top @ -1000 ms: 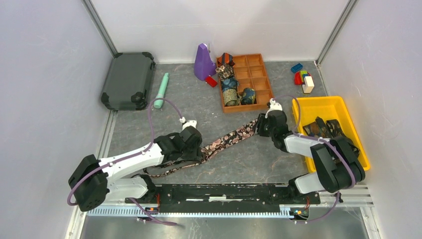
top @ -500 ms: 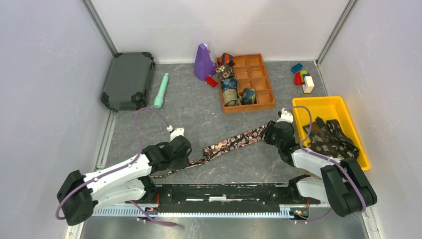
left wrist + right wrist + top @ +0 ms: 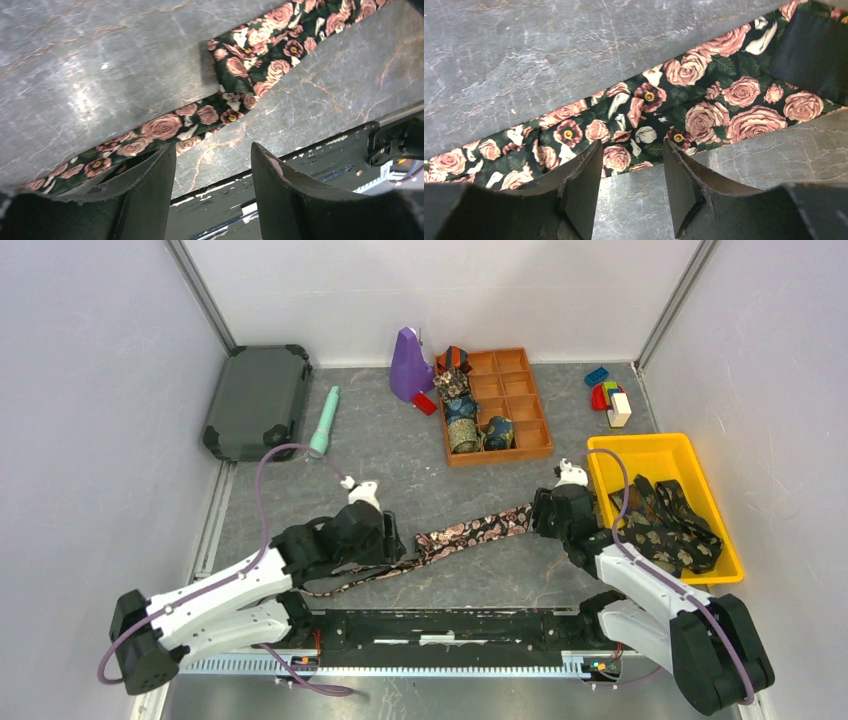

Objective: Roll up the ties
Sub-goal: Flatten out the tie at the center of the board.

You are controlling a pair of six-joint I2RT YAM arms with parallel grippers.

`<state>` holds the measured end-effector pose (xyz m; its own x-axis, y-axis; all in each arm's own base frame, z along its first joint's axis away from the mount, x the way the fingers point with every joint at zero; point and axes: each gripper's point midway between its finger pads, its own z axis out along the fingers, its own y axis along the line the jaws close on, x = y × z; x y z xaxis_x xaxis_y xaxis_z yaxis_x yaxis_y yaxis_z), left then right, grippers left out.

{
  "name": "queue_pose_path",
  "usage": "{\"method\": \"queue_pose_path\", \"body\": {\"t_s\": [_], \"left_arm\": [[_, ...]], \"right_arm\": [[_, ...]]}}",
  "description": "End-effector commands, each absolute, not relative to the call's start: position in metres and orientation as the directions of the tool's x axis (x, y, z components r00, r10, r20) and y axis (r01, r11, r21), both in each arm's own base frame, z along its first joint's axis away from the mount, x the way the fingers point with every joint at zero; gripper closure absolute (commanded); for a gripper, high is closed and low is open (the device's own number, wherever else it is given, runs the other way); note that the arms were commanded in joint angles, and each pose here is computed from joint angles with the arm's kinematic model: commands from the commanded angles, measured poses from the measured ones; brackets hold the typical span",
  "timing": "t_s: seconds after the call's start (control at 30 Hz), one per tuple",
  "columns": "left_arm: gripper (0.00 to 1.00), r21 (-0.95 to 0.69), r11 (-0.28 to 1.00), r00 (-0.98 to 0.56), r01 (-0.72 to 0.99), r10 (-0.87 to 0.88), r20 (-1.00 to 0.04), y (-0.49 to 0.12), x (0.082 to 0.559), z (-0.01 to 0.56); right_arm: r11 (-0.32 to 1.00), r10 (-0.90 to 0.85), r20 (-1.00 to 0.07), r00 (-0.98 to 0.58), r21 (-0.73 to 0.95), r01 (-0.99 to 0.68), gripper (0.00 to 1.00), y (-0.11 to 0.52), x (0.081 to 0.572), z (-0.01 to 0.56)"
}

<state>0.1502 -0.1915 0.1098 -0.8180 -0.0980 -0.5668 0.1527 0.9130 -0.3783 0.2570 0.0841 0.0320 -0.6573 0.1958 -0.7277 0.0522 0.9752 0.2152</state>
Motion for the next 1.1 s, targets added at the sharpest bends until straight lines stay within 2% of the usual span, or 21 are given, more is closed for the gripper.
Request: {"method": "queue_pose_path", "body": {"t_s": [0.0,0.23,0.4,0.63,0.9,1.07], "left_arm": [[0.38,-0.389,0.872,-0.794,0.297,-0.001,-0.608,-0.231,0.153,0.131],[0.42,-0.292,0.87,-0.775,0.396,0.147,-0.614,-0.267,0.141,0.121],[0.42,-0.223,0.887,-0.765,0.405,0.195,-0.614,-0.271,0.144,0.098],[0.48,-0.093,0.908,-0.731,0.409,0.265,-0.629,-0.266,0.159,0.077],[0.43,0.074,0.871,-0.69,0.486,0.434,-0.579,-0.248,0.161,0.063],[0.5,0.143,0.859,-0.684,0.492,0.483,-0.547,-0.243,0.165,0.051]], "right_arm": [[0.985,0.143,-0.761,-0.633,0.172,0.016,0.46,0.087,0.264,0.059],[0.97,0.082,-0.777,-0.624,0.207,-0.129,0.45,0.128,0.263,0.074],[0.937,0.02,-0.785,-0.619,0.231,-0.263,0.46,0.172,0.254,0.077],[0.877,-0.042,-0.797,-0.603,0.26,-0.404,0.48,0.225,0.242,0.085],[0.826,-0.092,-0.789,-0.607,0.28,-0.489,0.49,0.269,0.23,0.084],[0.812,-0.123,-0.779,-0.615,0.277,-0.514,0.49,0.287,0.225,0.076]]}}
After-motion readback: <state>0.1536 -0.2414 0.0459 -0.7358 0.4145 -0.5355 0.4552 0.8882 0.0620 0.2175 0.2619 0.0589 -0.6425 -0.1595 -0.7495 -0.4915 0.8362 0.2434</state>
